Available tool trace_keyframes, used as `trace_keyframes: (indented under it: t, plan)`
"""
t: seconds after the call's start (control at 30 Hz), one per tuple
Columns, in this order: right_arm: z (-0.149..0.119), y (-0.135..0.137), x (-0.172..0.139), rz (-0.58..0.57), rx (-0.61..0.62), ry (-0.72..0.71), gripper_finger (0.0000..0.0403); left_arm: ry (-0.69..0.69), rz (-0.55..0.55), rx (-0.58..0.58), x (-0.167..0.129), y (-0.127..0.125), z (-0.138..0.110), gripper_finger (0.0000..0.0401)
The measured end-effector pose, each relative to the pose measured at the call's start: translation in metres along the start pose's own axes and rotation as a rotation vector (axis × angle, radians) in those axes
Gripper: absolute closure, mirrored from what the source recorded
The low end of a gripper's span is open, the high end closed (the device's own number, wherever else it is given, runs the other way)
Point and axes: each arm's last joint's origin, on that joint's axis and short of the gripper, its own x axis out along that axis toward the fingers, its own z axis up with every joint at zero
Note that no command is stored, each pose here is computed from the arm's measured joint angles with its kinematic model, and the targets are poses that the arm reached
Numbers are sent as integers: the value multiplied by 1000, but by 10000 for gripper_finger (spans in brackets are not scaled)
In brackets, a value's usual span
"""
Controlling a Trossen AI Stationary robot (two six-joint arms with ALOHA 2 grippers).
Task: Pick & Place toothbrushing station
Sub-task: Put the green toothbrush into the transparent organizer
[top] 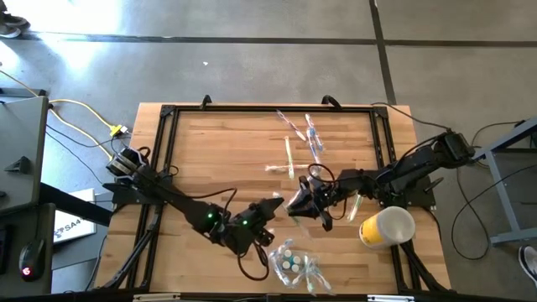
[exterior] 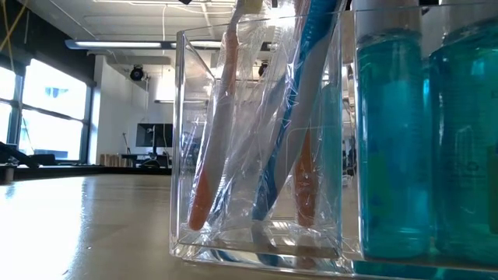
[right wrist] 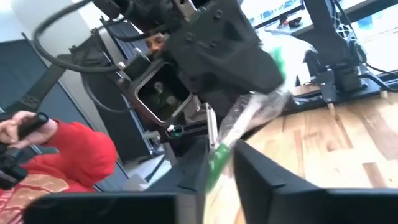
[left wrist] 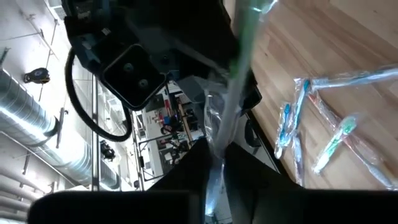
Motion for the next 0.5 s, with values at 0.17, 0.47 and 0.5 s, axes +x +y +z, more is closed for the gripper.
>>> trace_keyframes:
  t: [0.17,0.47,0.5]
  plan:
    - [2,1,0,9,-71,-12,397,-16,-3,-18,1,0,1,362]
    - [1,1,0,9,-53,-5,400,-16,-4,-12,1,0,1,365]
    - [1,1,0,8,-50,-7,400,-14,-3,-13,1,0,0,365]
